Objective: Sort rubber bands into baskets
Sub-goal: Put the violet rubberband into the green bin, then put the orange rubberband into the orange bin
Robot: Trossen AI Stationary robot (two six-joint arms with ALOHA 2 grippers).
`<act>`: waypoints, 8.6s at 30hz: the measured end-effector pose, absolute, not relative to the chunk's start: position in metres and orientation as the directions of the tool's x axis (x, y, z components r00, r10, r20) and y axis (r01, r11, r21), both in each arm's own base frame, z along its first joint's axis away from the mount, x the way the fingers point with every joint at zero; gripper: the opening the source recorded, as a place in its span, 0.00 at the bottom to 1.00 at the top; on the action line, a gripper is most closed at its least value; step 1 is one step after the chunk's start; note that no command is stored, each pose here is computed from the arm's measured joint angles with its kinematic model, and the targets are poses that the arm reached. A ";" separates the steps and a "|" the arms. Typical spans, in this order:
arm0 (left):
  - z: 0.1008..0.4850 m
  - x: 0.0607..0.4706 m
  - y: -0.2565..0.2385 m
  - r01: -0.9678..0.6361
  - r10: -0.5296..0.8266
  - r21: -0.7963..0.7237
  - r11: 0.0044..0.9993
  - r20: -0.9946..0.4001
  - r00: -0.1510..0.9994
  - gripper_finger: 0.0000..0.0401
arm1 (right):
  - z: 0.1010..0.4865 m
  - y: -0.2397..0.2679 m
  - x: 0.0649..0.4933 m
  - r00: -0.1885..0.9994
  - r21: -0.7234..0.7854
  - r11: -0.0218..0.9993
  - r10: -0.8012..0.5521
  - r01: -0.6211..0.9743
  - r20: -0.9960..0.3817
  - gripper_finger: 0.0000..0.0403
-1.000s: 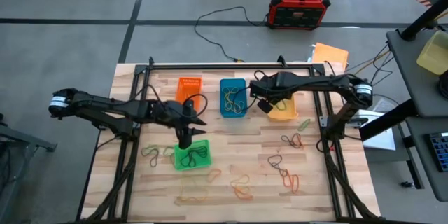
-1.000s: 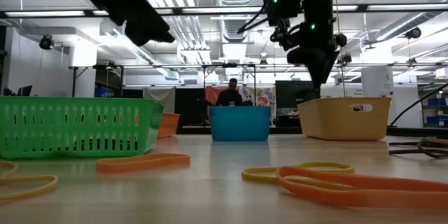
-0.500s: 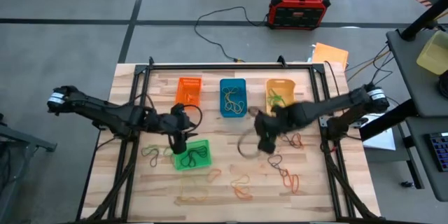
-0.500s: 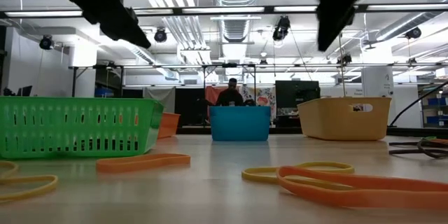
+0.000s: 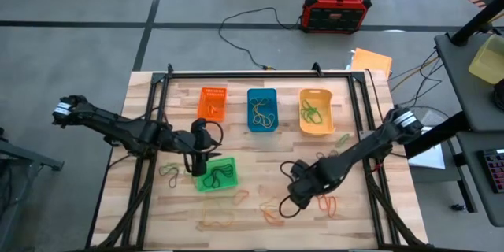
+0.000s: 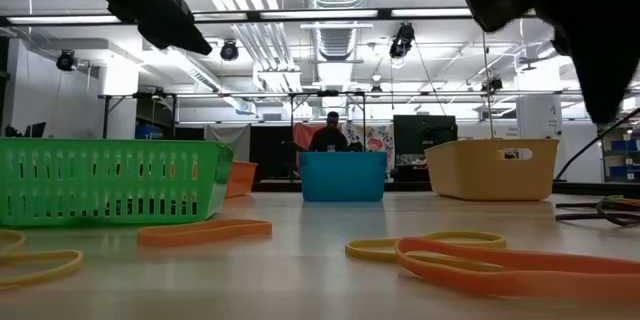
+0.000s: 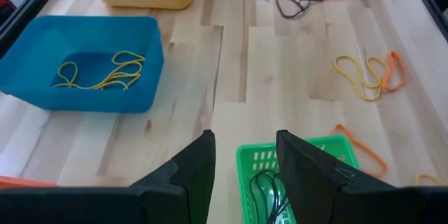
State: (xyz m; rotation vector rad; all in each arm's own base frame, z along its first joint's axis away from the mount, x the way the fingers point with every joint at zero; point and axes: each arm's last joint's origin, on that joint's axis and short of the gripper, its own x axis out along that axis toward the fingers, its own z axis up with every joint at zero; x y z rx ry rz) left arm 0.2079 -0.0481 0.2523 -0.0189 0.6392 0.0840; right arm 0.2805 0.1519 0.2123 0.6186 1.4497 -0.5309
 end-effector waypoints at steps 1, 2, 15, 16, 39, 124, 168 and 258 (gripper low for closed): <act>0.252 0.208 -0.048 -0.084 0.073 0.009 0.996 -0.598 0.799 0.34 | 0.207 0.153 0.282 0.043 0.050 0.737 0.028 0.674 -0.999 0.41; 0.252 0.208 -0.048 -0.084 0.072 0.008 0.996 -0.597 0.799 0.34 | 0.202 0.154 0.283 0.030 0.036 0.739 0.021 0.673 -0.999 0.42; 0.253 0.209 -0.048 -0.069 0.070 0.025 0.997 -0.587 0.806 0.34 | 0.161 0.159 0.292 -0.089 -0.086 0.790 -0.039 0.607 -0.995 0.41; 0.253 0.210 -0.049 -0.065 0.069 0.028 0.998 -0.582 0.810 0.34 | 0.157 0.159 0.292 -0.098 -0.095 0.790 -0.044 0.605 -0.994 0.40; 0.250 0.211 -0.049 -0.056 0.060 0.025 0.998 -0.562 0.825 0.34 | 0.173 0.152 0.290 0.127 -0.026 0.893 -0.093 0.449 -0.988 0.02; 0.320 0.189 -0.066 -0.097 0.158 0.131 0.987 -0.610 0.777 0.34 | 0.153 0.134 0.401 0.612 0.017 0.971 0.162 -0.236 -0.774 0.35; 0.311 0.199 -0.073 -0.079 0.137 0.123 0.989 -0.589 0.796 0.34 | 0.188 0.141 0.379 0.659 -0.079 0.966 0.106 -0.245 -0.745 0.02; 0.224 0.206 0.136 -0.529 0.312 0.034 0.848 -0.839 0.446 0.00 | 0.269 -0.046 0.369 0.706 -0.365 0.912 -0.383 0.187 -0.595 0.51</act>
